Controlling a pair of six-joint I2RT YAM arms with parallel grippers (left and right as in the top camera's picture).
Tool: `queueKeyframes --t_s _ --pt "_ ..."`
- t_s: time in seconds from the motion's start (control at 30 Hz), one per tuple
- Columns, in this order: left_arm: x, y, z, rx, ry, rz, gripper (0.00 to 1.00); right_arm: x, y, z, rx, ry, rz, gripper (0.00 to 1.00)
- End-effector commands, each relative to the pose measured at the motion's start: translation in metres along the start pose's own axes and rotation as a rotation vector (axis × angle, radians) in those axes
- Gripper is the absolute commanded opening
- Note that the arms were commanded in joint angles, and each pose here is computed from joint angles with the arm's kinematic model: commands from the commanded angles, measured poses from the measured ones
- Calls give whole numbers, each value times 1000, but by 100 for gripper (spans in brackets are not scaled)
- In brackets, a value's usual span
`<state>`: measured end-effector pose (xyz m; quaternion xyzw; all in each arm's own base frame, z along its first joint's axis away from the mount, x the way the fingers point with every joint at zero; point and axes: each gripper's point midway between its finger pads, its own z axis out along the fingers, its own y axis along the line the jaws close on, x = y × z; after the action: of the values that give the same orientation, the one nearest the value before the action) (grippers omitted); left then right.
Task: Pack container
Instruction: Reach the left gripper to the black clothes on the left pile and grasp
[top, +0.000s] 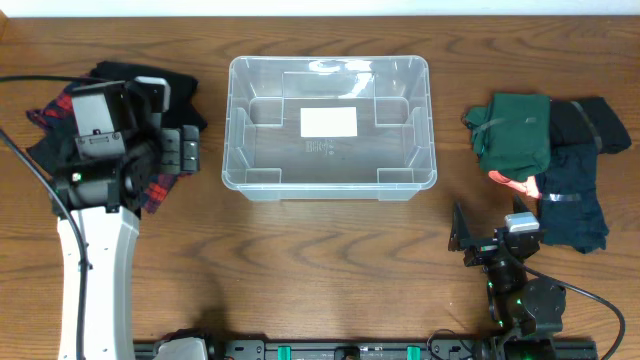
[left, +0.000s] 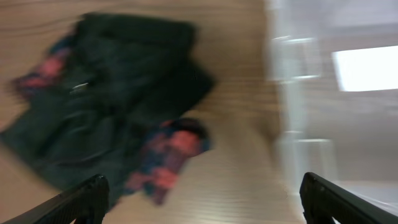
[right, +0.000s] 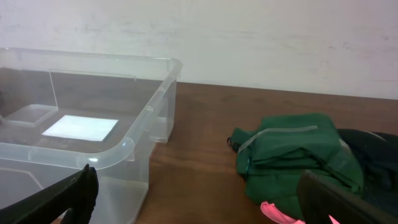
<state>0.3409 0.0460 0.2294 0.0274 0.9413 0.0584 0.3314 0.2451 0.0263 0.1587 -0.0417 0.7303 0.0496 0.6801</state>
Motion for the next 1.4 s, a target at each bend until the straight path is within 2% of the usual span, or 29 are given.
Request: queueKeyframes --t_s 0.0,0.3,0.43,0.53,0.8,1.1,1.2,1.27,1.3,1.37 --pt "1 46 6 -255 57 -14 98 0 -2 0 6 -3 3 99" --pt "34 75 64 -425 298 83 100 0 -2 0 6 -3 3 99" --pt "48 87 87 -503 388 122 99 0 -2 0 6 -3 4 99" --pt "57 87 103 -508 436 149 96 0 -2 0 6 -3 3 99" --pt "68 93 133 -548 485 176 94 0 -2 0 6 -3 4 99" --pt "67 115 158 -625 452 133 92 0 -2 0 6 -3 3 99" --pt "64 123 163 -643 422 104 88 0 -2 0 6 -3 3 99" --pt "62 127 165 -653 405 90 80 0 -2 0 6 -3 3 99" --pt "60 129 166 -657 395 83 75 0 -2 0 6 -3 3 99" --pt "55 131 166 -664 373 75 57 0 -2 0 6 -3 3 99"
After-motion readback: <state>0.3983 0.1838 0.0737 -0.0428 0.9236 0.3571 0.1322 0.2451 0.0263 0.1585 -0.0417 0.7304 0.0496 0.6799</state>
